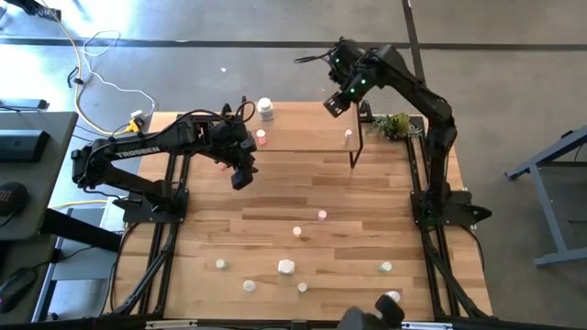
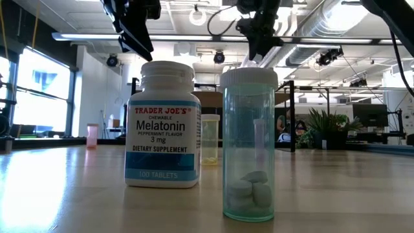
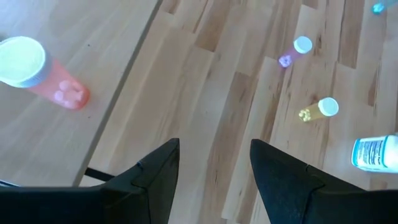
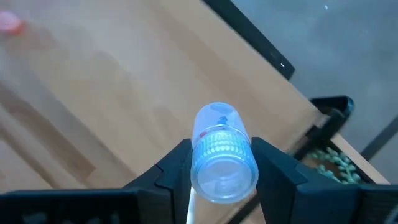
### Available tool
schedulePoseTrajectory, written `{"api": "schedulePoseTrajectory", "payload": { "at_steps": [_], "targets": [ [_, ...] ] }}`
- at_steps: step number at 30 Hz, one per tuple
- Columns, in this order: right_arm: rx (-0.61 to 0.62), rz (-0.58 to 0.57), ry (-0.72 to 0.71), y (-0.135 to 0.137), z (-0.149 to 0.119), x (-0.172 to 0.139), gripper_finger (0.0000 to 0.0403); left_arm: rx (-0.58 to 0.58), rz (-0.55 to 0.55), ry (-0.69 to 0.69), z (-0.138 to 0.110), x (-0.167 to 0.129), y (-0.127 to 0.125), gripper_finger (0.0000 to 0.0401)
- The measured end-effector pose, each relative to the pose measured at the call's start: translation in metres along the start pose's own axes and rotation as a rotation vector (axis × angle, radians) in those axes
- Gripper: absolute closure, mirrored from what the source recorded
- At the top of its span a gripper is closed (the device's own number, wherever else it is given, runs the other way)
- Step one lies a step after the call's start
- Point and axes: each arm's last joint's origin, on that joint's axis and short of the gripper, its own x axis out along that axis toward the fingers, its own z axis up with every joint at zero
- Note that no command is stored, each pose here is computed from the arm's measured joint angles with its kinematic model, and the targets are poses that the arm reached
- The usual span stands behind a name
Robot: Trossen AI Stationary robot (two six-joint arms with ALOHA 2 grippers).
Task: Pick and place medicine bottles onto shelf by color
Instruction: Put the middle transparent pill bottle on the shelf
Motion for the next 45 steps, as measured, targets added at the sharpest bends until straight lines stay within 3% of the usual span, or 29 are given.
{"api": "schedulePoseTrajectory", "payload": {
  "at_steps": [6, 26, 45],
  "targets": [
    [0.006, -0.024, 0.076, -0.017, 0.006, 0.022, 0.0277, -0.019, 0.011, -0.004, 0.000, 0.000, 0.000, 0.0215],
    [-0.058, -0.003, 0.199, -0.016, 0.018, 0.075, 0.0277, -0.065, 0.045, -0.007, 0.000, 0.000, 0.001, 0.0215],
    [-0.083, 0.009, 0.205, -0.015, 0.019, 0.077, 0.0276, -0.072, 0.045, -0.006, 0.000, 0.000, 0.001, 0.0215]
  ]
}}
